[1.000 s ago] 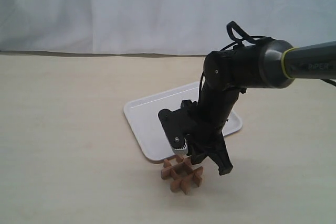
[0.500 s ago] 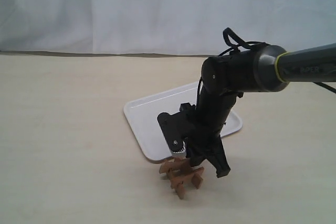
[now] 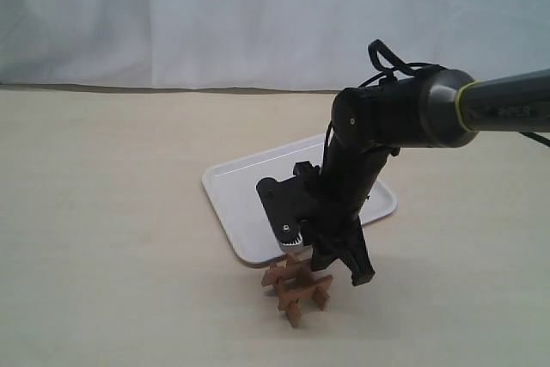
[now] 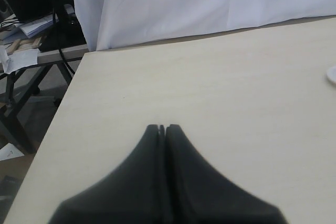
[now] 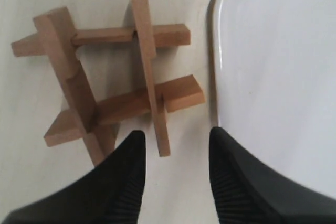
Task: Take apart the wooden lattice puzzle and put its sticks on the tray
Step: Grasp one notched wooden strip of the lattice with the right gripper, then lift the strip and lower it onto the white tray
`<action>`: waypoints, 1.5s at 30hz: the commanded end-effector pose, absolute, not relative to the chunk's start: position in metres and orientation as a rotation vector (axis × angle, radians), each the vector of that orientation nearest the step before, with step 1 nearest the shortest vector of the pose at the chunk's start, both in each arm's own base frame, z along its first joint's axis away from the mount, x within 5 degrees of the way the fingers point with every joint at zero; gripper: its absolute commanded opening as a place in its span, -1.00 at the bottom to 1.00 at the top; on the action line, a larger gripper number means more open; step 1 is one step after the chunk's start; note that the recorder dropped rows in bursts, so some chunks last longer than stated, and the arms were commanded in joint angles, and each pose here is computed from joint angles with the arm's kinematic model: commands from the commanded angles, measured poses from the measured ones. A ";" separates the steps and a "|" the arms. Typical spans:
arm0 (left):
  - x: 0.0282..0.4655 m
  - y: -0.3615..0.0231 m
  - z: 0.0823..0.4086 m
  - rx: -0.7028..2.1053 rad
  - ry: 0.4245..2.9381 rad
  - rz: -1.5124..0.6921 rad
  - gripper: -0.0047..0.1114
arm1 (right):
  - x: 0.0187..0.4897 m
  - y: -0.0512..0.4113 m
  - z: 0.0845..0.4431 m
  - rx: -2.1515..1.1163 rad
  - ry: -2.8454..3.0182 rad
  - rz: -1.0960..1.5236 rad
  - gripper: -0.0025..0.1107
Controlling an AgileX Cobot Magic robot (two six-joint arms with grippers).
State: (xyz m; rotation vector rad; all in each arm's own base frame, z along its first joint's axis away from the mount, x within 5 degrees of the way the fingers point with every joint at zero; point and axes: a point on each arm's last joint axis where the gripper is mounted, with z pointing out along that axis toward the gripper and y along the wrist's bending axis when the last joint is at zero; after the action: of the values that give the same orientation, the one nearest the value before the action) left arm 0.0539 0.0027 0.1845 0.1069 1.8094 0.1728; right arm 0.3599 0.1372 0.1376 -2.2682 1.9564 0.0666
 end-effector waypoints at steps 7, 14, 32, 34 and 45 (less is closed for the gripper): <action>0.054 0.002 0.184 0.109 1.806 0.166 -0.92 | 0.358 0.141 0.131 -2.254 1.963 0.131 -0.44; 0.054 0.002 0.184 0.109 1.806 0.166 -0.92 | 0.358 0.141 0.131 -2.256 1.965 0.132 -0.88; 0.054 0.002 0.184 0.109 1.806 0.166 -0.92 | 0.359 0.140 0.165 -2.201 1.895 0.040 -0.88; 0.054 0.002 0.184 0.109 1.806 0.166 -0.92 | 0.361 0.141 0.167 -2.179 1.879 0.012 -0.88; 0.054 0.002 0.184 0.109 1.806 0.166 -0.92 | 0.407 0.150 0.190 -1.667 1.802 -0.274 -0.88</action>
State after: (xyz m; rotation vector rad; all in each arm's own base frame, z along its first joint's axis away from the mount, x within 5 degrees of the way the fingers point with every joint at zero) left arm 0.0539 0.0027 0.1845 0.1069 1.8094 0.1728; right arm 0.3932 0.1478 0.1842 -1.8368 1.8384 -0.1992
